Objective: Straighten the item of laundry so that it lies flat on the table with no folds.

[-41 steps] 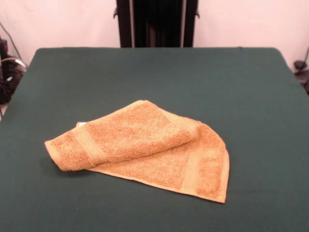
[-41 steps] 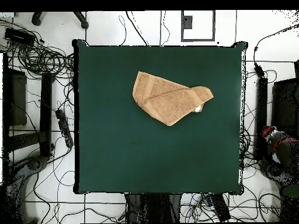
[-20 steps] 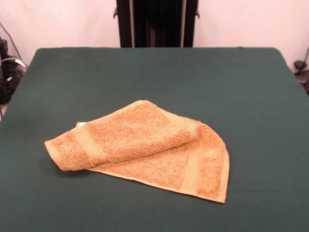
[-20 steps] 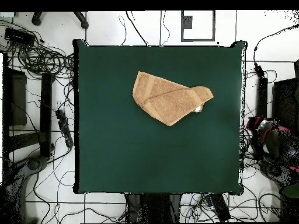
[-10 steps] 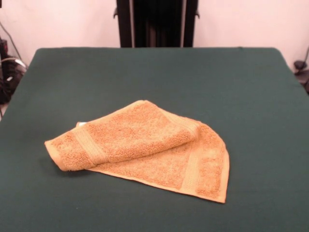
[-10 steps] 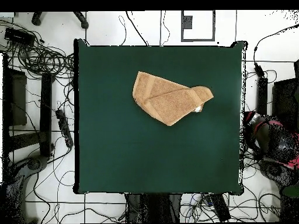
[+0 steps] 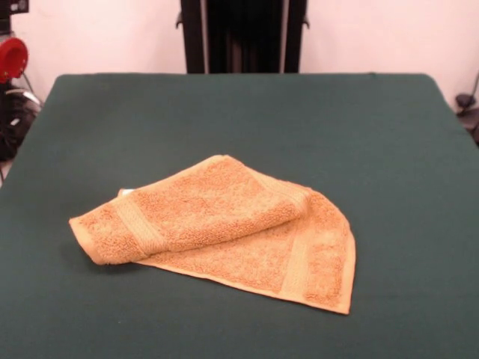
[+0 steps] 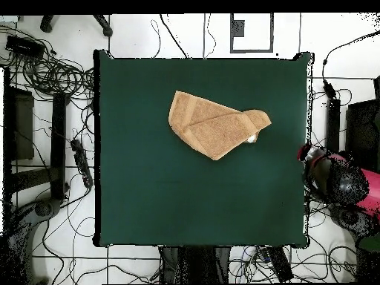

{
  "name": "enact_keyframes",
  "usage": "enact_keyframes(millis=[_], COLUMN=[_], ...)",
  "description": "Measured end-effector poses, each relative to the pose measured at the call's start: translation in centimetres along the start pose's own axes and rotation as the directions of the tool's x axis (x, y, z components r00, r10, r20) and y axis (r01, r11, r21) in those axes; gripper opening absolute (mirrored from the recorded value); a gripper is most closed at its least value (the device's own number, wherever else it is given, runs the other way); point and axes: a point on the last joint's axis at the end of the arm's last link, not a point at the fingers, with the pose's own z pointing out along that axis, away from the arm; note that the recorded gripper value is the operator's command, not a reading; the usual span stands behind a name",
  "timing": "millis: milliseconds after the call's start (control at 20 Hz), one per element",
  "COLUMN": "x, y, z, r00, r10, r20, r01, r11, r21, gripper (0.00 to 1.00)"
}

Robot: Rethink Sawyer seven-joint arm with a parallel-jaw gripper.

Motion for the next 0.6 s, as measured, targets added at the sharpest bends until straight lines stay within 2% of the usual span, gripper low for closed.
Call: enact_keyframes(millis=[350, 600], x=[2.2, 3.5], y=[1.8, 3.1], z=[0.3, 0.5], r00=[0.998, 0.997], r10=[-0.037, -0.060], r20=[-0.042, -0.046], r01=[0.038, 0.060], r11=[0.999, 0.998], r21=[0.013, 0.010], gripper=[1.00, 1.00])
